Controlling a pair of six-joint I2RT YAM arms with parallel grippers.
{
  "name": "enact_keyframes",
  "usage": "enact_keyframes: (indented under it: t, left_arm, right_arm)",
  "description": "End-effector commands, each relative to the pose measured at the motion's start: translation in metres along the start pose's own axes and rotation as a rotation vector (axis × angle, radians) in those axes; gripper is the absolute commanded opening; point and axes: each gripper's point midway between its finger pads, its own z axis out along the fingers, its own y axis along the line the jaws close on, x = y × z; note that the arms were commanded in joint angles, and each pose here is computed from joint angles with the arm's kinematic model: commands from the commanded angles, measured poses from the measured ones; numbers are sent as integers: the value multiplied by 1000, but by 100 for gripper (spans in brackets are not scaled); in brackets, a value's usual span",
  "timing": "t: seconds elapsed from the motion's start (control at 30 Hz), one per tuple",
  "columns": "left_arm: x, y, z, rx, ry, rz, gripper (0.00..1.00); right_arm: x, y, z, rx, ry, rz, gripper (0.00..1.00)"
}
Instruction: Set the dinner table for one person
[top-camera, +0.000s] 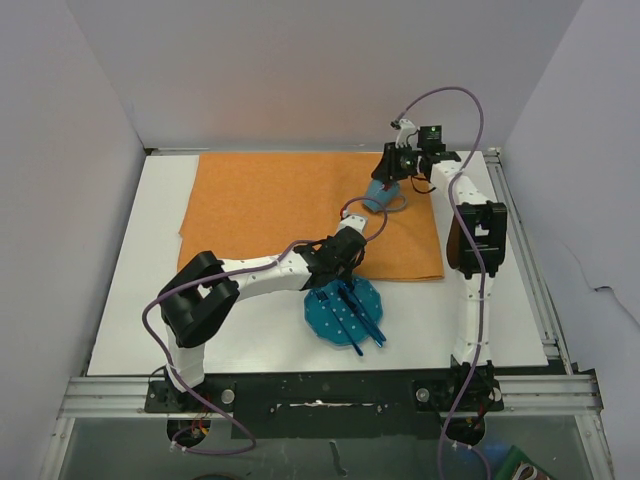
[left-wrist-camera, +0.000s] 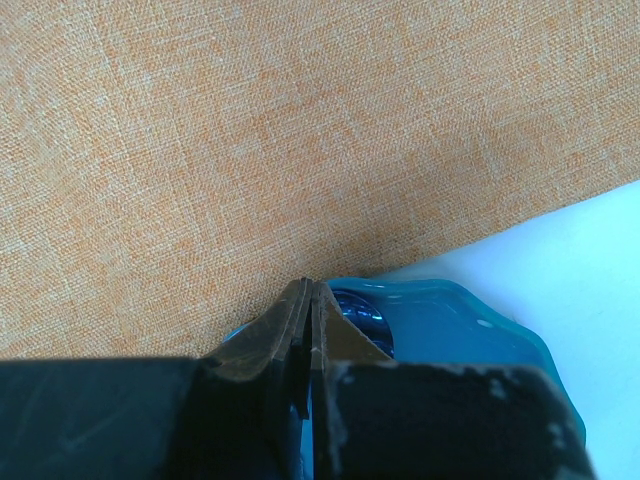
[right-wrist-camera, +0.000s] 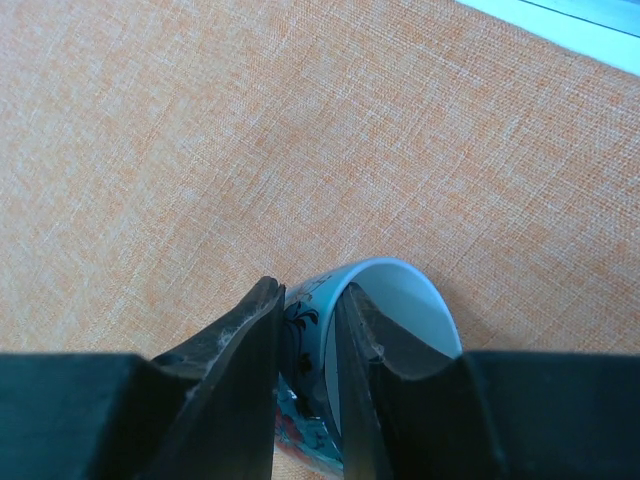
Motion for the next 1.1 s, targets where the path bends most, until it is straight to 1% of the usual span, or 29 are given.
enact_keyframes:
  t: [0.0, 0.27, 0.33, 0.47, 0.5, 0.8, 0.93, 1.07]
  left_arm:
    - [-21, -7, -9, 25, -59, -16, 1]
    - [-21, -7, -9, 27, -60, -28, 1]
    - [-21, -6, -10, 22, -63, -36, 1]
    - [-28, -4, -16, 11, -83, -56, 1]
    - [-29, -3, -18, 12, -86, -60, 1]
    - [-34, 2, -38, 25, -112, -97, 1]
    - [-31, 4, -40, 24, -111, -104, 1]
    - [-29, 5, -41, 22, -110, -104, 1]
  right_arm:
    - [1, 12, -17, 29, 25, -21, 11]
    - [-6, 25, -27, 34, 4, -28, 11]
    - [-7, 29, -29, 42, 5, -34, 9]
    - [-10, 43, -33, 106, 14, -85, 1]
    - [-9, 47, -33, 138, 21, -108, 0]
    - [0, 61, -29, 482, 102, -335, 0]
    - [5, 42, -35, 706, 112, -399, 0]
    - [10, 22, -40, 887, 126, -435, 0]
